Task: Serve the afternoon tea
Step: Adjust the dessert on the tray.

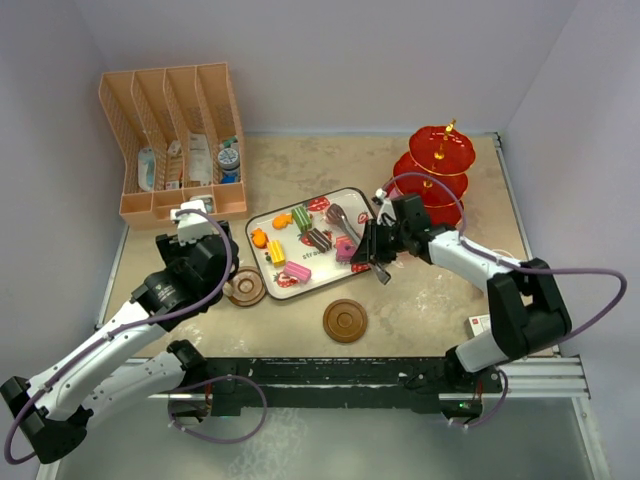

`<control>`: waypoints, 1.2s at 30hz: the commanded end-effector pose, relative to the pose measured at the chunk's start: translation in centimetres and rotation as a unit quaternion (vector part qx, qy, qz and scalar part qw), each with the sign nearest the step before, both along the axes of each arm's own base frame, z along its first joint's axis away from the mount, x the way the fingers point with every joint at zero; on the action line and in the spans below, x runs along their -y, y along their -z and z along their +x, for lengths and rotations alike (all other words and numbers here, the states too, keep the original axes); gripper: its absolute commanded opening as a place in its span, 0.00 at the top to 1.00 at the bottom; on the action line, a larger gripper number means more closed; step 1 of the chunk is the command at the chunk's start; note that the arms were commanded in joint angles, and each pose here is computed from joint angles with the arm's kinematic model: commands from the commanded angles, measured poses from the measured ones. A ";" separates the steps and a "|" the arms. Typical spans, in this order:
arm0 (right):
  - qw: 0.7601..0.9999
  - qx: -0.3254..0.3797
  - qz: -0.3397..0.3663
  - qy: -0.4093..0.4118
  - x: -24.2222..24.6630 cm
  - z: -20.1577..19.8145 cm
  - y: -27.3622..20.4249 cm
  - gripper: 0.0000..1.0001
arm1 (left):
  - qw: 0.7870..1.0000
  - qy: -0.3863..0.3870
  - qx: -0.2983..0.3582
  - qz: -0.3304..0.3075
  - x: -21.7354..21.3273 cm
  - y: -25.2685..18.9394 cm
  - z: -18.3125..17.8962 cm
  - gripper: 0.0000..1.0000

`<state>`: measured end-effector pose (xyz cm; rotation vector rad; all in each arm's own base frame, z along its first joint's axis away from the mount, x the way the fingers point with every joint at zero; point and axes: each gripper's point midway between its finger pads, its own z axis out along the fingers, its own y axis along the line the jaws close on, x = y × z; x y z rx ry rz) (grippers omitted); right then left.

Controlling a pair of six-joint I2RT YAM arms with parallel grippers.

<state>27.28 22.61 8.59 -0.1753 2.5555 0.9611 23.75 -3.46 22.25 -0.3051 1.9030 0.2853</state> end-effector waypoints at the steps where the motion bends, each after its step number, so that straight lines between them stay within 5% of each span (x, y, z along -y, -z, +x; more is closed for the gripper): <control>1: 1.000 0.014 0.015 -0.016 -1.1 1.3 -0.7 0.76 | 1.000 -0.003 0.009 -0.007 0.0 -0.8 0.2 0.14; 22: 0.997 0.006 -0.027 0.066 3.3 2.6 0.9 0.58 | 1.000 0.000 0.004 -0.004 0.2 -0.6 0.3 0.14; 36: 0.997 0.013 -0.030 0.065 3.8 2.5 0.4 0.60 | 1.000 0.004 0.001 -0.003 0.4 -0.4 0.3 0.14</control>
